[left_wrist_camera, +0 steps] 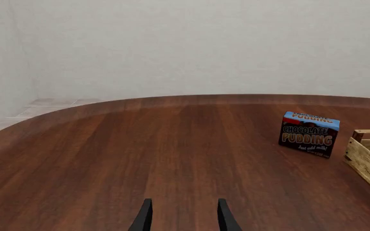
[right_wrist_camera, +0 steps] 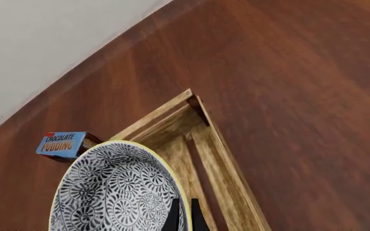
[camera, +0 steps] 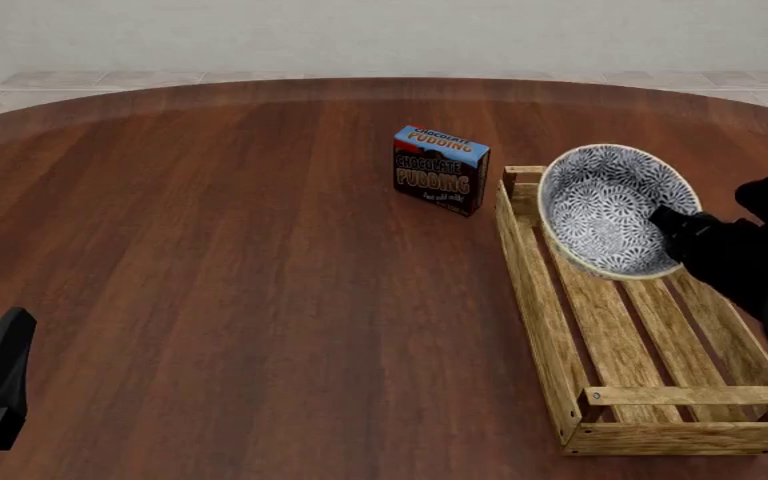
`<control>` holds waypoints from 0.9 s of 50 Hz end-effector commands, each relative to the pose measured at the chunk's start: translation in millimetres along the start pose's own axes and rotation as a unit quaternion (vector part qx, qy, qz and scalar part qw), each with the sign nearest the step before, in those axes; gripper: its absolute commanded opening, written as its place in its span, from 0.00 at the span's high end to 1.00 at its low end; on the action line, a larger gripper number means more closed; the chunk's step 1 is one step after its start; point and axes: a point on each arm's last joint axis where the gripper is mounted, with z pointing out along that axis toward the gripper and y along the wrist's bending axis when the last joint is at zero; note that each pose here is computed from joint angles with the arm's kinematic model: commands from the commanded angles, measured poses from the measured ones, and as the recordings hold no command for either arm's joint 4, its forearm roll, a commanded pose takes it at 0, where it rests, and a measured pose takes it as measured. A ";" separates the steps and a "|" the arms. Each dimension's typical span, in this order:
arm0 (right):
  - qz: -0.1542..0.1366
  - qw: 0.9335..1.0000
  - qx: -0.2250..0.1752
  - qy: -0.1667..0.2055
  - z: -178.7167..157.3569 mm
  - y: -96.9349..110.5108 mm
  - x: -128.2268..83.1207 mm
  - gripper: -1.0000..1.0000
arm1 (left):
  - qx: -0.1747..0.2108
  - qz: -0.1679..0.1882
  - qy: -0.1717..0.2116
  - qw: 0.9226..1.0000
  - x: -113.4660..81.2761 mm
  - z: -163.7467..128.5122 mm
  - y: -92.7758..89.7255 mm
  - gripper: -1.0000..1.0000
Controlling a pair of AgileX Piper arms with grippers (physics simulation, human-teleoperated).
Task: Pick up the bowl on the left and put it in the tray.
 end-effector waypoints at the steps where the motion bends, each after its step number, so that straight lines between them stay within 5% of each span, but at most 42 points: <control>1: 0.007 1.000 0.002 0.005 8.8 -2.8 7.7 1.00 | 0.000 0.000 0.000 1.000 0.0 0.0 0.0 0.00; 45: 0.001 1.000 0.016 0.023 30.3 -15.6 25.4 1.00 | 0.000 0.000 0.000 1.000 0.0 0.0 0.0 0.00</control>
